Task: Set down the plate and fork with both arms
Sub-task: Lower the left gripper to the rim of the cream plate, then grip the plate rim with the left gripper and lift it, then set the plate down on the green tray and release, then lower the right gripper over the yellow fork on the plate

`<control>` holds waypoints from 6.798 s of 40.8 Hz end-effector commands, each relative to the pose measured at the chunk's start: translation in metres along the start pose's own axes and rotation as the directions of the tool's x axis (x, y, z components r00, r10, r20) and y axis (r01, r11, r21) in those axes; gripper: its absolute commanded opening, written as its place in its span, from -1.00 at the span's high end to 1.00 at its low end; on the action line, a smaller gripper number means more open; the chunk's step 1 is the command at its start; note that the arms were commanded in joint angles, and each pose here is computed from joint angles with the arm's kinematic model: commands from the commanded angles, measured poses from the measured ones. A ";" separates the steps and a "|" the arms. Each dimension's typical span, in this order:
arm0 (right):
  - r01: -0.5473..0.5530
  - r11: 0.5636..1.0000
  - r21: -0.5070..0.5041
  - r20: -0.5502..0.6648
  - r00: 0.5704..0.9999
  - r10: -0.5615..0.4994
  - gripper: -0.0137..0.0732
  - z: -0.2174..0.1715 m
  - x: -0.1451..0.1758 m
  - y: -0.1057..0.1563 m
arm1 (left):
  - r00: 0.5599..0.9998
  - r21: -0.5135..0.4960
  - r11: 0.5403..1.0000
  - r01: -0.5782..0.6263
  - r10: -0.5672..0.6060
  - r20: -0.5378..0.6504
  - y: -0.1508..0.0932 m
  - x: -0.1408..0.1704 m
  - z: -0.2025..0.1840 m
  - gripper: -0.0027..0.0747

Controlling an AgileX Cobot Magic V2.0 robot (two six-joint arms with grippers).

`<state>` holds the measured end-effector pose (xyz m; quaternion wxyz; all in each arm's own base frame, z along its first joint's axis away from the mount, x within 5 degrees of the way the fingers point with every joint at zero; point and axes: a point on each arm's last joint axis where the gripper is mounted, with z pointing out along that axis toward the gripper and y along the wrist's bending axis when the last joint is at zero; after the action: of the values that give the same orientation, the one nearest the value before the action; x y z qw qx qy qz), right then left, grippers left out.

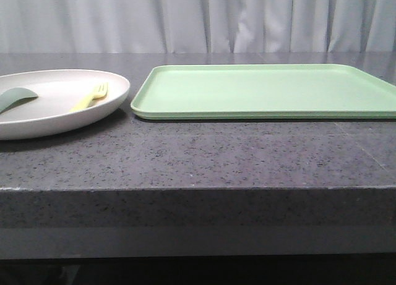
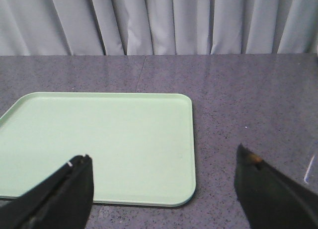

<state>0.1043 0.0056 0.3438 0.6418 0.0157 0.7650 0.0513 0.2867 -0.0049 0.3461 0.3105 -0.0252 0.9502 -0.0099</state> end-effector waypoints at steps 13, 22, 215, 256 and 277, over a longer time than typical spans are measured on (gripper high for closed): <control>0.006 1.000 0.000 0.094 0.996 -0.006 -0.70 -0.002 -0.017 0.001 | 0.985 -0.068 0.996 -0.063 0.051 -0.166 0.002 -0.024 0.059 -0.51; 0.006 1.000 0.000 0.094 0.996 -0.006 -0.70 -0.002 -0.017 0.001 | 0.969 -0.053 0.997 -0.050 0.035 -0.245 0.000 -0.019 0.079 -0.51; 0.006 1.000 -0.001 0.071 0.997 -0.006 -0.70 -0.002 -0.015 0.001 | 0.965 0.262 0.929 -0.262 0.256 0.058 -0.142 -0.094 -0.024 0.98; -0.063 0.998 -0.023 -0.051 0.997 0.062 -0.70 0.012 -0.011 0.003 | 0.622 0.229 0.955 -0.186 -0.066 0.780 -0.006 0.173 -0.117 0.98; -0.062 0.981 -0.183 -0.451 0.892 -0.028 -0.70 0.137 -0.050 0.052 | 0.580 0.232 0.954 -0.191 -0.082 0.810 0.001 0.201 -0.117 0.98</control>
<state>0.2216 0.0466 0.3601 0.4305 -0.0378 0.8940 0.1183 0.0558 -0.0145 0.3078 0.6798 0.0558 0.7213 -0.1204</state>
